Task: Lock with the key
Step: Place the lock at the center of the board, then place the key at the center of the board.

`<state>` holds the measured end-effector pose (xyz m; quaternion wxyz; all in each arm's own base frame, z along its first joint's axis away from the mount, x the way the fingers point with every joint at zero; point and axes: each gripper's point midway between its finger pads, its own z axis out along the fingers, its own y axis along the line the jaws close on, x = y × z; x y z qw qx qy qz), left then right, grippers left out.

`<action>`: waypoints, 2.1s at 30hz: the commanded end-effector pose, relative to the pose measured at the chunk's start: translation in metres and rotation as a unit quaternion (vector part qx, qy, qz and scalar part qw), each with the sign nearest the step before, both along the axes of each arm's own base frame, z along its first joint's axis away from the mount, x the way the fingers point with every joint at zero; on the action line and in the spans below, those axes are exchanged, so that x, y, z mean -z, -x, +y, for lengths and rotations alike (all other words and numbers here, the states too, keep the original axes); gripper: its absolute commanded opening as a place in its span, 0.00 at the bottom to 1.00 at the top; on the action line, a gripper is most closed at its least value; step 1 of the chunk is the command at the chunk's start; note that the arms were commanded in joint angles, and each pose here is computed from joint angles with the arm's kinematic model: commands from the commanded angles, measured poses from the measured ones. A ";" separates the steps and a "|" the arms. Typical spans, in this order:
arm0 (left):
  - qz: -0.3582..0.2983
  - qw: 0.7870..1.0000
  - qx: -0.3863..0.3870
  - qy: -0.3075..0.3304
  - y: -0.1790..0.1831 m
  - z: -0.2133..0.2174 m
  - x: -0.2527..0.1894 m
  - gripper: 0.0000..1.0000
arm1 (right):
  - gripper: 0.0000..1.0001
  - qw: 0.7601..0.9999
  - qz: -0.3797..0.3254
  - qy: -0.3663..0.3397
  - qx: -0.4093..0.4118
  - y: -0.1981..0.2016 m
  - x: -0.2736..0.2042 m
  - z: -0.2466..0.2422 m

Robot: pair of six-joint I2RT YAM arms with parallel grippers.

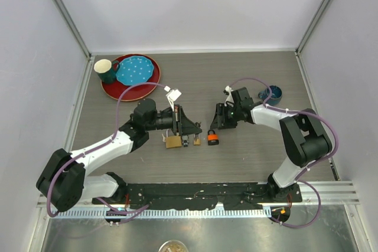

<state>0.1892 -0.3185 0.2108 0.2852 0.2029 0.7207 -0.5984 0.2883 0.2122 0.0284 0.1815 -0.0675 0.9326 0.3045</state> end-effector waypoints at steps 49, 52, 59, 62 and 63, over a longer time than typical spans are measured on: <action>0.044 0.966 -0.037 -0.250 -0.056 -0.053 0.138 0.08 | 0.83 0.986 -0.165 -0.014 0.022 -0.004 -0.117 -0.025; 0.033 0.964 -0.054 -0.258 -0.063 -0.051 0.140 0.12 | 0.83 0.986 -0.165 -0.015 0.021 -0.003 -0.118 -0.024; 0.013 0.961 -0.079 -0.264 -0.071 -0.045 0.132 0.46 | 0.83 0.986 -0.163 -0.017 0.022 -0.004 -0.118 -0.024; 0.003 0.965 -0.078 -0.250 -0.071 -0.048 0.120 0.56 | 0.83 0.986 -0.162 -0.017 0.023 -0.005 -0.118 -0.024; 0.000 0.966 -0.079 -0.247 -0.071 -0.049 0.118 0.58 | 0.83 0.986 -0.162 -0.017 0.022 -0.005 -0.118 -0.023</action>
